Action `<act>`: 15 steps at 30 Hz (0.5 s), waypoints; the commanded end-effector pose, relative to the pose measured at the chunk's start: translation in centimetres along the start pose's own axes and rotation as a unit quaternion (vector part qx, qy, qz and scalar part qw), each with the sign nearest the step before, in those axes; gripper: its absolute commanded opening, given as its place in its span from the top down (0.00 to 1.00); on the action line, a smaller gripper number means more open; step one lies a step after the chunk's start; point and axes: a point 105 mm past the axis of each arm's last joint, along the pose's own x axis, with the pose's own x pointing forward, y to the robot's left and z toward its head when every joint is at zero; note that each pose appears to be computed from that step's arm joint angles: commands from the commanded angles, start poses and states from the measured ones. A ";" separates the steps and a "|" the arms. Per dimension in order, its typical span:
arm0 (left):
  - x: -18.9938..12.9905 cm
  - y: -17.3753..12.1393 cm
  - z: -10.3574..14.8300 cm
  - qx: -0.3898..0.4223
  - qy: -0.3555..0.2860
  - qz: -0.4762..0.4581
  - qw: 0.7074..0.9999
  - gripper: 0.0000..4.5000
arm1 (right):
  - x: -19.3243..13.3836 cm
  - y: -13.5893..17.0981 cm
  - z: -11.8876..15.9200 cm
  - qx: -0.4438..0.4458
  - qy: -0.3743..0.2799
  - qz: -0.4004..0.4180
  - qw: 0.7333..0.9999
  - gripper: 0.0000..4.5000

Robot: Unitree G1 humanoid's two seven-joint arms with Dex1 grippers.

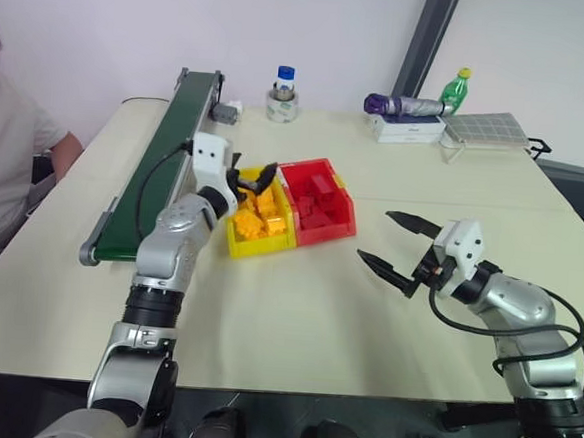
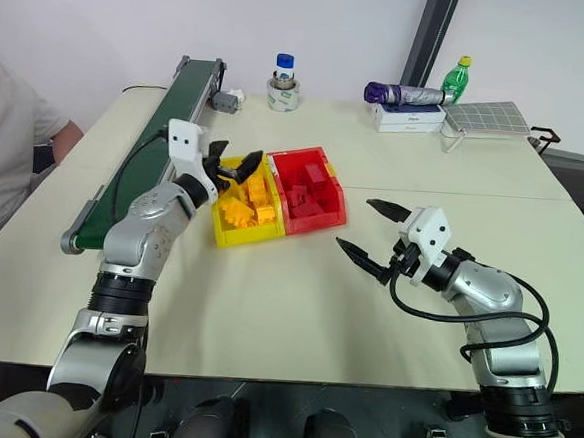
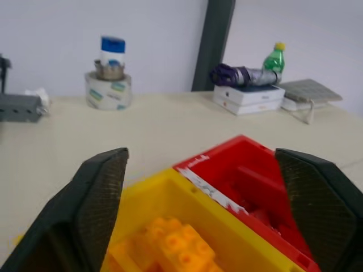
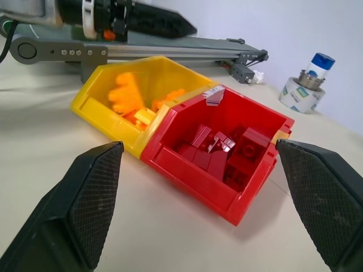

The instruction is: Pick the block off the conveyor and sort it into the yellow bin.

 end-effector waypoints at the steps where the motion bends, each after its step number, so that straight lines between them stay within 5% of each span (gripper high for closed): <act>1: -1.5 0.9 3.5 0.016 -0.052 -0.024 0.998 0.01 | -0.2 -0.5 1.6 -0.023 -0.020 -0.008 1.000 0.00; 6: -4.7 2.1 5.0 -0.003 -0.062 -0.065 0.996 0.01 | -0.3 -0.5 1.5 -0.023 -0.019 -0.006 1.000 0.00; 15: -11.4 5.6 2.6 0.032 0.049 -0.082 0.995 0.01 | -0.3 -0.6 1.4 -0.021 -0.017 0.001 1.000 0.00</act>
